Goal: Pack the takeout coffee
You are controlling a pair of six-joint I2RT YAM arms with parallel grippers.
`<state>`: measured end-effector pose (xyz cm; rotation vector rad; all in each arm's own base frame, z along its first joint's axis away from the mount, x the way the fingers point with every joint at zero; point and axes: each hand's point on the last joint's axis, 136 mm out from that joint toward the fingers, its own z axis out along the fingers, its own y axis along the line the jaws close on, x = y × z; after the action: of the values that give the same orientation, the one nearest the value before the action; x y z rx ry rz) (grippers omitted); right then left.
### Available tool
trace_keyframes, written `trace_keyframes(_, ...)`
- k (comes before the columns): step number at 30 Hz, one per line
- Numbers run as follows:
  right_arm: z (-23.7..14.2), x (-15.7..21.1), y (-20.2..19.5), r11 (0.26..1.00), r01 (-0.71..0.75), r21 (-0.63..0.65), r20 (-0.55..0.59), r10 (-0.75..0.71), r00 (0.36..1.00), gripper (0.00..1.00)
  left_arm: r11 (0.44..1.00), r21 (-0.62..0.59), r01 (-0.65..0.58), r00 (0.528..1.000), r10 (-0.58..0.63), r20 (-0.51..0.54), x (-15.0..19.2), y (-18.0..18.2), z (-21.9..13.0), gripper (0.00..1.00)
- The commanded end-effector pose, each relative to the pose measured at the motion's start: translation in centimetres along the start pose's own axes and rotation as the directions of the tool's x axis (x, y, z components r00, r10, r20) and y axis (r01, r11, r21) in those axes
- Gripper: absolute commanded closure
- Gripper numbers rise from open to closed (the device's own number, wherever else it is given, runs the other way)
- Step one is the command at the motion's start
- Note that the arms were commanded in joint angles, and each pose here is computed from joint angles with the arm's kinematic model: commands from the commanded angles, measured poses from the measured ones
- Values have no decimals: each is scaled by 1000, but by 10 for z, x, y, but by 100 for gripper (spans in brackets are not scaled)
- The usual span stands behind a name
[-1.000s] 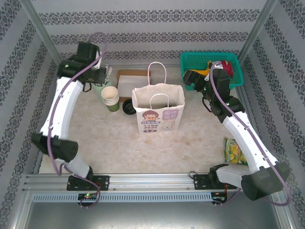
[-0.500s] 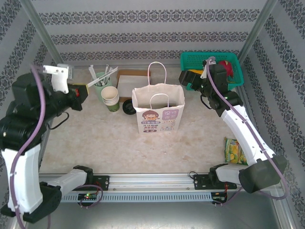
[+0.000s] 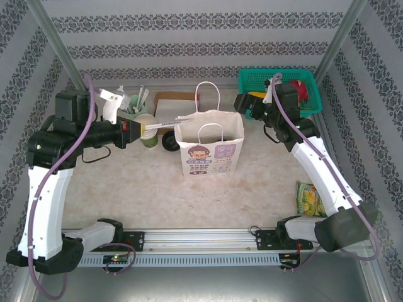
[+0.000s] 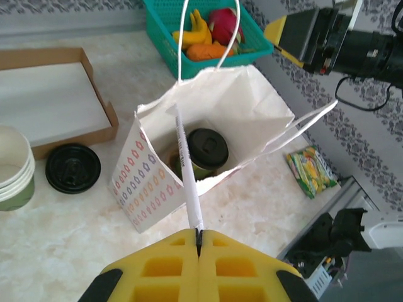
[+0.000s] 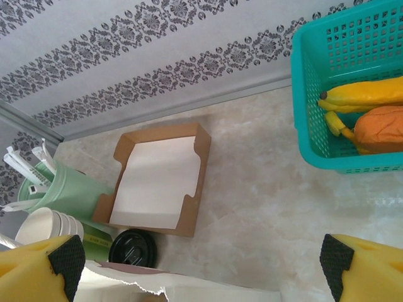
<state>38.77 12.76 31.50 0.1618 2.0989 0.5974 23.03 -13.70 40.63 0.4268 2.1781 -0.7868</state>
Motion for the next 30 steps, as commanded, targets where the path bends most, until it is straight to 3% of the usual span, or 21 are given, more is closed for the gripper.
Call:
trace_keyframes(1, -2, -2, 11, 998, 28, -52, -29, -29, 999, 3, 996, 50, -70, 997, 71, -10, 1, -7, 6, 100)
trace_keyframes(8, 6, 21, 24, 991, 70, -118, -152, -87, 985, 2, 998, -7, -69, 996, 68, -52, -5, 10, 23, 100)
trace_keyframes(15, 1, 32, 33, 980, 91, -176, -179, -123, 976, 2, 991, -82, -108, 981, 93, -170, 1, 22, 42, 100)
trace_keyframes(21, -5, 38, 40, 970, 92, -227, -194, -137, 971, 2, 958, -202, -203, 933, 126, -337, 10, 35, 63, 100)
trace_keyframes(30, -8, 62, 53, 942, 44, -332, -287, -145, 947, 2, 911, -265, -315, 860, 156, -486, 11, 45, 104, 100)
